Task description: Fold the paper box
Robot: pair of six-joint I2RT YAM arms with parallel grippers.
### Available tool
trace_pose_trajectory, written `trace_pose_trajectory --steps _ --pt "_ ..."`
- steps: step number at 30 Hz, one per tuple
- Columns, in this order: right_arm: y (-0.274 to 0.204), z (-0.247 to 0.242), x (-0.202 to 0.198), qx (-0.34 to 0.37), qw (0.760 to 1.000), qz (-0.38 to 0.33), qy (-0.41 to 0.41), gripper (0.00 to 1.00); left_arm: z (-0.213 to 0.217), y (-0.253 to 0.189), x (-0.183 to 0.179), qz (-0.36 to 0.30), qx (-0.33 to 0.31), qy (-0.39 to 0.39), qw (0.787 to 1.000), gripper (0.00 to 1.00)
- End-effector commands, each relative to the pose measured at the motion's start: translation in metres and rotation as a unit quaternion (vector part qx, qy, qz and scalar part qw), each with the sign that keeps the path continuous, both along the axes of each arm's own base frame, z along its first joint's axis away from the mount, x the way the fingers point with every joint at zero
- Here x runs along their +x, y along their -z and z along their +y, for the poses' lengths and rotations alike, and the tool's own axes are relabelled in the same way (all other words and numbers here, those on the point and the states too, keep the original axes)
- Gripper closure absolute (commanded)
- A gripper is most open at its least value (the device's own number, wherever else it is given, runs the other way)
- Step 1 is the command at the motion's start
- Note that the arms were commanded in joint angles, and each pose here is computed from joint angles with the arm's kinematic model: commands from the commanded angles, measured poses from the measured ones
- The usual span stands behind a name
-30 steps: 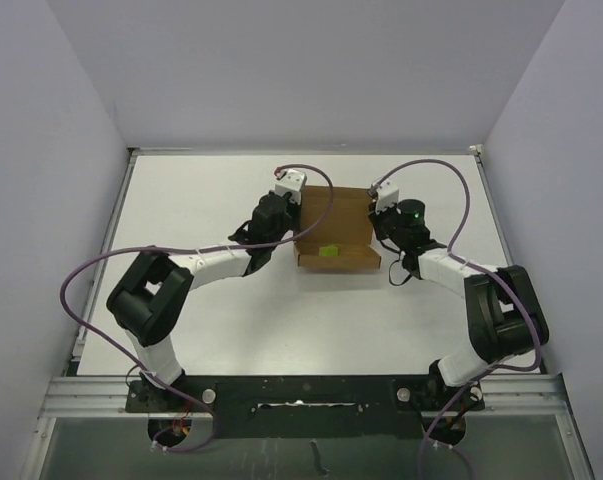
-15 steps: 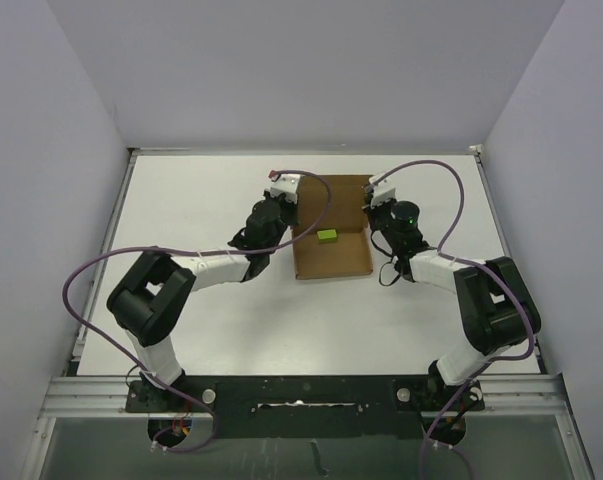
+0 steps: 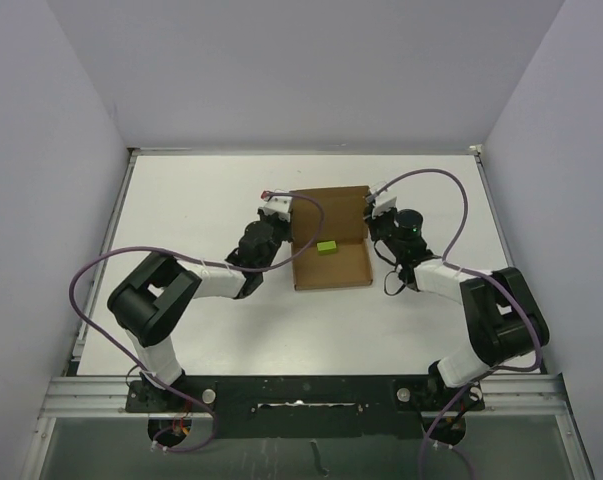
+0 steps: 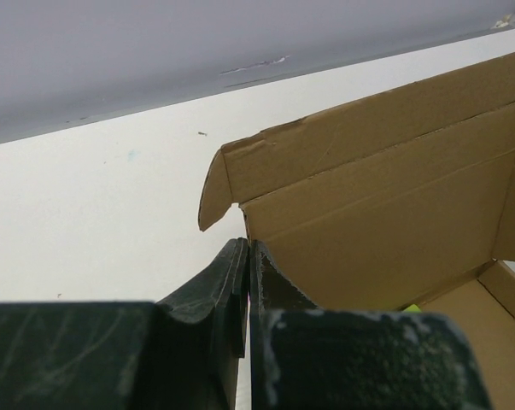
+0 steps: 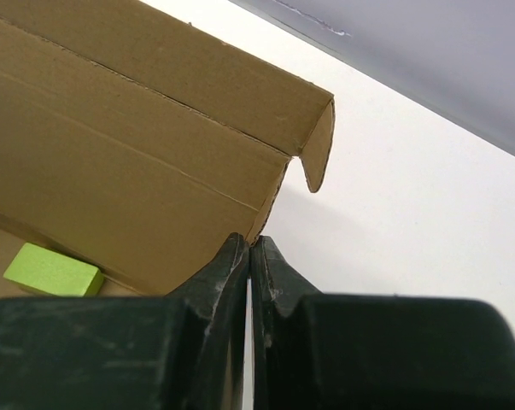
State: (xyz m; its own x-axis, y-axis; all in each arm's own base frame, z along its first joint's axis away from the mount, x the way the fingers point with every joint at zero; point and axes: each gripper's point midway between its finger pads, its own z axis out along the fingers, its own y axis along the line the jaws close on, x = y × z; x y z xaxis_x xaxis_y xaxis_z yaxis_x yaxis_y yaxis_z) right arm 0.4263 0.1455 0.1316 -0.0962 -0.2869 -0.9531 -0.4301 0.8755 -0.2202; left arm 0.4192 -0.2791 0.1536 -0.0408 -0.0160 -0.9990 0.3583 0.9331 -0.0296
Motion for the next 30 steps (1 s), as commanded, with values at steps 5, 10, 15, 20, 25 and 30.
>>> trace_pose_trajectory --steps 5,10,15,20,25,30 --pt "-0.025 0.031 -0.027 0.028 0.997 0.000 -0.074 0.97 -0.025 -0.019 -0.024 -0.048 -0.033 0.048 0.997 1.00" --pt "-0.020 0.031 -0.037 0.025 0.996 0.028 -0.080 0.97 -0.021 -0.016 -0.031 -0.052 -0.032 0.049 0.997 1.00" --pt "-0.020 0.031 -0.044 0.025 0.995 0.057 -0.082 0.95 -0.020 -0.014 -0.038 -0.057 -0.026 0.054 0.997 1.00" --pt "-0.016 0.031 -0.053 0.018 0.992 0.085 -0.092 0.90 -0.021 -0.015 -0.042 -0.064 -0.021 0.056 0.996 1.00" --pt "-0.026 0.026 -0.056 0.014 0.992 0.094 -0.089 0.82 -0.022 -0.015 -0.046 -0.073 -0.015 0.060 0.995 1.00" --pt "-0.040 0.021 -0.059 0.004 0.990 0.103 -0.100 0.63 -0.020 -0.015 -0.050 -0.078 -0.013 0.064 0.995 1.00"
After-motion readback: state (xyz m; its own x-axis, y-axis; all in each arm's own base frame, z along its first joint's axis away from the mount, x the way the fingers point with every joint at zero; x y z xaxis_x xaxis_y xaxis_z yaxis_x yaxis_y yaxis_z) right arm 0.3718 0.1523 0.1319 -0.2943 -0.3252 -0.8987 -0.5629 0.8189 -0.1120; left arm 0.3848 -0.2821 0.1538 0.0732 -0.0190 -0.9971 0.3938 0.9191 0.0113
